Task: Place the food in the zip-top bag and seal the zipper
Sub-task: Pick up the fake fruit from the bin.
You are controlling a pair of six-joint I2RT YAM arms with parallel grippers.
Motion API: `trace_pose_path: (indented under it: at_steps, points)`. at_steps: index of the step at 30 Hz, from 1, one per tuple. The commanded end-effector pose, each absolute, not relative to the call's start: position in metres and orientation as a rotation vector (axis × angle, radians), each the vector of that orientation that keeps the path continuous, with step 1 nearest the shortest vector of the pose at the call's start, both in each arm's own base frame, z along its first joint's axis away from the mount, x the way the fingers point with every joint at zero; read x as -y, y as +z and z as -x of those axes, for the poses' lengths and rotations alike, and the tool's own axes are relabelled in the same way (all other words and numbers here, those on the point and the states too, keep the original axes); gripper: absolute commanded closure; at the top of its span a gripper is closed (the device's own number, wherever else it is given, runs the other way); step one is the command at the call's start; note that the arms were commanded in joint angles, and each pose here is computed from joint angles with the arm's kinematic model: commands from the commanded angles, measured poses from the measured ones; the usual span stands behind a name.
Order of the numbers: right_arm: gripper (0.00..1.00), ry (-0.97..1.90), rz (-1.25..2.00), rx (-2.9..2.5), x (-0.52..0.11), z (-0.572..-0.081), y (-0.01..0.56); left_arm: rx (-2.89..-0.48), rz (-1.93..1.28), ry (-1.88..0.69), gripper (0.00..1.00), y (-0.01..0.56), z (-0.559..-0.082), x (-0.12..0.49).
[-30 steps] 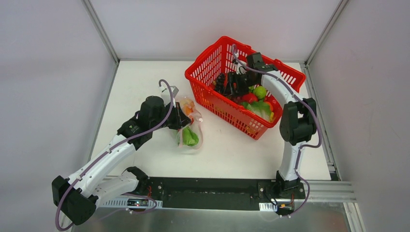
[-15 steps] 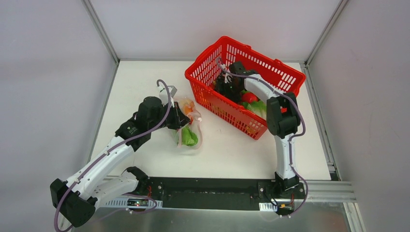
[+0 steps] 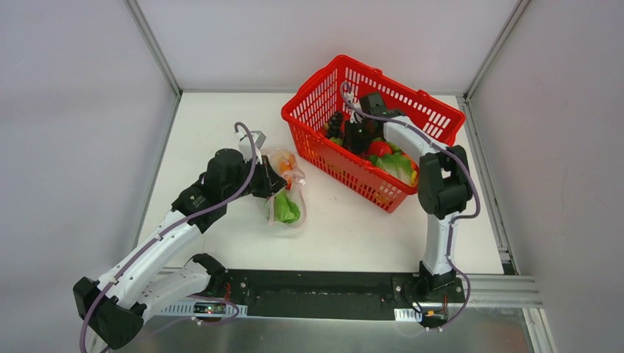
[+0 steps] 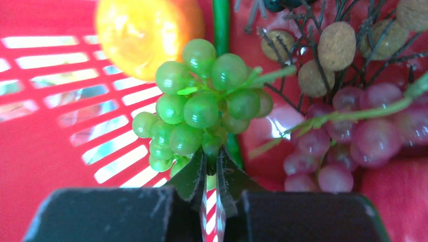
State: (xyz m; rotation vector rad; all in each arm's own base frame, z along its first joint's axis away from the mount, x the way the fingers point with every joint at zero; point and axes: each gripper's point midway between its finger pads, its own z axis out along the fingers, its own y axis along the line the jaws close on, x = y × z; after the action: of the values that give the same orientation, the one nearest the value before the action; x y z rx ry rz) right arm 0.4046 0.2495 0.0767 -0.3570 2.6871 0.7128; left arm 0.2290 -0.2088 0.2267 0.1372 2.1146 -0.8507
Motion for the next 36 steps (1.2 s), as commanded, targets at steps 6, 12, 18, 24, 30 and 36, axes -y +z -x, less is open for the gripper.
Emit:
trace_pose_path:
  at_steps: [6,12,18,24,30,36]
  points:
    - [1.00,0.957,0.273,-2.358,-0.254,-0.410,0.182,-2.017,-0.108,-0.808,1.00,0.247,-0.237,0.197]
    - [1.00,0.982,0.281,-2.224,-0.245,-0.410,0.209,-2.008,-0.117,-0.819,1.00,0.254,-0.238,0.200]
    - [1.00,0.989,0.316,-2.071,-0.239,-0.405,0.237,-2.024,-0.128,-0.830,1.00,0.252,-0.241,0.205]
    - [1.00,1.049,0.173,-2.040,-0.237,-0.395,0.265,-2.031,-0.137,-0.844,1.00,0.252,-0.242,0.209]
    - [1.00,1.047,0.118,-1.901,-0.226,-0.390,0.298,-2.016,-0.139,-0.844,1.00,0.258,-0.244,0.209]
    - [1.00,1.007,0.101,-1.803,-0.214,-0.381,0.320,-2.016,-0.134,-0.850,1.00,0.257,-0.244,0.210]
